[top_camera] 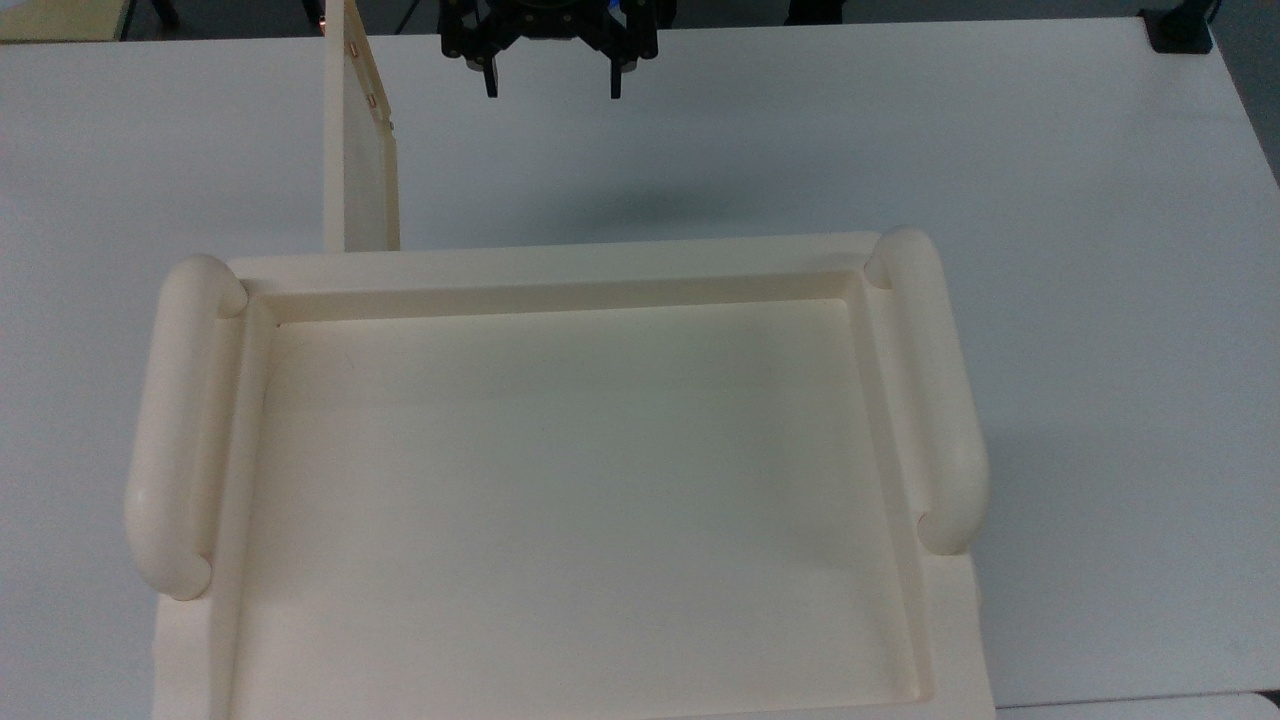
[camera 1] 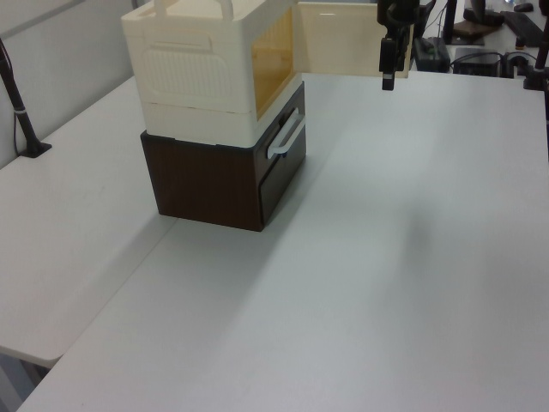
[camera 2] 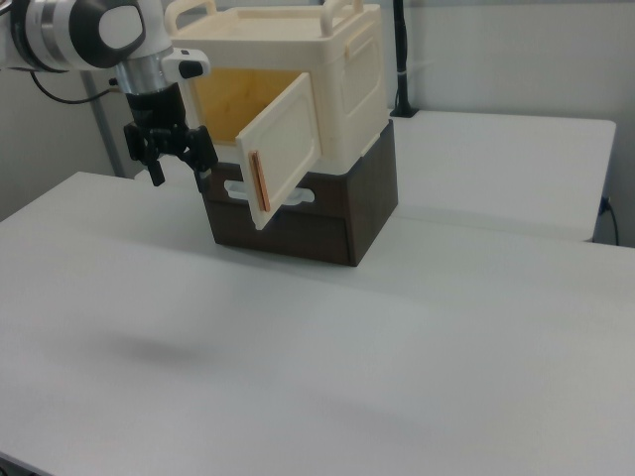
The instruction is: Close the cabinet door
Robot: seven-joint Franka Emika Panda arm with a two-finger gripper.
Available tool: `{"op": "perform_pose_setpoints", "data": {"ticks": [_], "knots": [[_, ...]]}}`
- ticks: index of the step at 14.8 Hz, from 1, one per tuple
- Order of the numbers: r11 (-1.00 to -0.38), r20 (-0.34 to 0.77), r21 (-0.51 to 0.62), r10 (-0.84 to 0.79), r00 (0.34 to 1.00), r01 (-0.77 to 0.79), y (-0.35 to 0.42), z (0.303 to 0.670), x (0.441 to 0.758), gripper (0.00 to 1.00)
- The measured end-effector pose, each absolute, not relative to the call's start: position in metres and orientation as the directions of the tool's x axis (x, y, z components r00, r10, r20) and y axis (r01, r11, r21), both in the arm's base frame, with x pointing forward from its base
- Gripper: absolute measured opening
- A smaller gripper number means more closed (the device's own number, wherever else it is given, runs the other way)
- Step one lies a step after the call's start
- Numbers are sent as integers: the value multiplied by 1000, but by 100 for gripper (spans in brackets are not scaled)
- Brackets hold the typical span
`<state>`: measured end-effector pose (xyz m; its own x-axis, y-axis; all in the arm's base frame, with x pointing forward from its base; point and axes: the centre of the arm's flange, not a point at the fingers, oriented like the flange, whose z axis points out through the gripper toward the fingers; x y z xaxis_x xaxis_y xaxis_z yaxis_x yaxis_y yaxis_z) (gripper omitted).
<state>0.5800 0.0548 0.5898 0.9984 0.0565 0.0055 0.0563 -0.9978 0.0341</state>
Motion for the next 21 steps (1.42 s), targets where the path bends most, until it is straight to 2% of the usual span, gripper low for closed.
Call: {"op": "perform_pose_setpoints", "data": {"ticks": [12, 13, 15, 19, 20, 21], "knots": [[-998, 5, 34, 50, 999, 50, 51, 589, 580, 100], [-998, 5, 34, 50, 999, 50, 51, 589, 580, 97], [-998, 5, 34, 50, 999, 50, 51, 590, 580, 87], [-998, 6, 34, 50, 999, 50, 51, 590, 580, 39], [-998, 6, 34, 50, 999, 50, 51, 590, 580, 22], [-998, 6, 34, 50, 999, 50, 51, 590, 580, 14]]}}
